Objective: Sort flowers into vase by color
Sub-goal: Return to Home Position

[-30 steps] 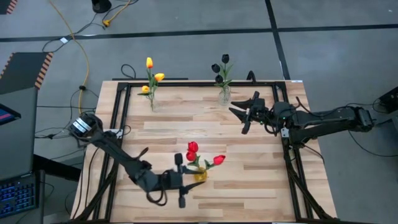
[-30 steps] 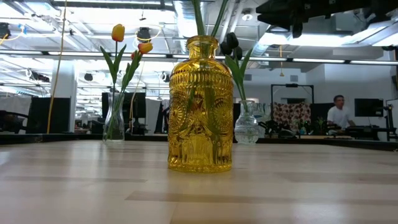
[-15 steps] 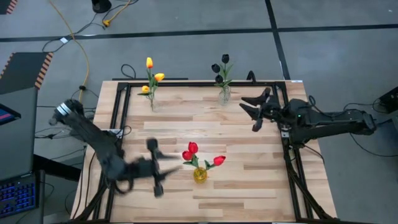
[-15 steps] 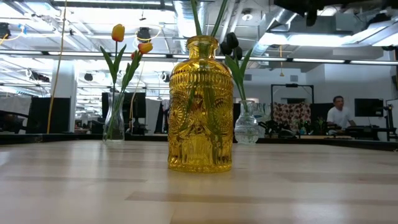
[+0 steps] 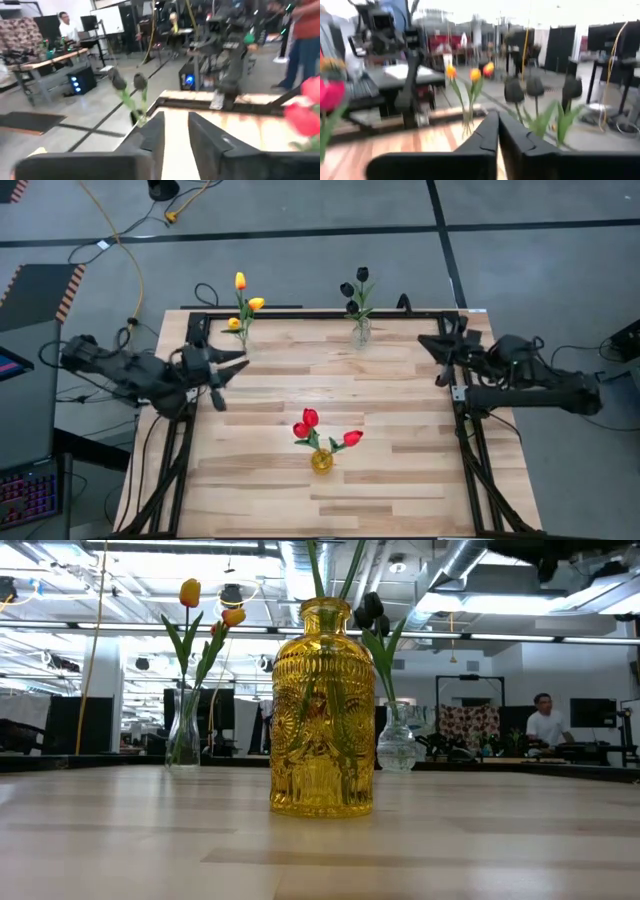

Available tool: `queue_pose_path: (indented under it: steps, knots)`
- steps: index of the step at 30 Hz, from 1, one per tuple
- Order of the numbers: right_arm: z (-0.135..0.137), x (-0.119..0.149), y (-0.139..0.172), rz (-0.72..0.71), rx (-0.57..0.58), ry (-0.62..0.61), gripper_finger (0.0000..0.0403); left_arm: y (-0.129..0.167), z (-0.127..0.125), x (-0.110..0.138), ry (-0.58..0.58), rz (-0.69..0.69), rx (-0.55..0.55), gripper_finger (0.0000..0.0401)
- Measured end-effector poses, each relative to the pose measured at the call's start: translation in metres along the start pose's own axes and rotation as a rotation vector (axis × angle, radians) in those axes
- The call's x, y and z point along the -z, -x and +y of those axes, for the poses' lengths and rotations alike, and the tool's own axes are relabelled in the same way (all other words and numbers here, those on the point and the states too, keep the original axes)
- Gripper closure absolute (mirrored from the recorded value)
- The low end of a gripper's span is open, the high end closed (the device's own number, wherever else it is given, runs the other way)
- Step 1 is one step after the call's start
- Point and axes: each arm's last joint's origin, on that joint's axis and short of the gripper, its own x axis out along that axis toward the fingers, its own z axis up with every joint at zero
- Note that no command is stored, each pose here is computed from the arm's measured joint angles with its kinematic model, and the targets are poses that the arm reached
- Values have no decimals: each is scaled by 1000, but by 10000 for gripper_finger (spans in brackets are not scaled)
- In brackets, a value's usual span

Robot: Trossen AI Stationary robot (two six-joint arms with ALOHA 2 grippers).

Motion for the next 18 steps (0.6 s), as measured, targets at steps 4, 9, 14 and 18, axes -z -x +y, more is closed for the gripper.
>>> queue_pose_path:
  steps: [4, 9, 14, 18]
  knots:
    - [-1, 10, 2, 99, -34, 25, 387, -16, 1, 32, -71, 34, -32, 388]
    - [2, 31, -5, 181, -122, 1, 376, -26, 11, 69, -38, 39, -15, 398]
    - [-1, 53, -7, 207, -90, -6, 386, -25, 25, 101, 44, -59, -5, 401]
    - [-4, 66, -3, 196, -104, -46, 386, -19, 33, 123, 80, -94, 23, 401]
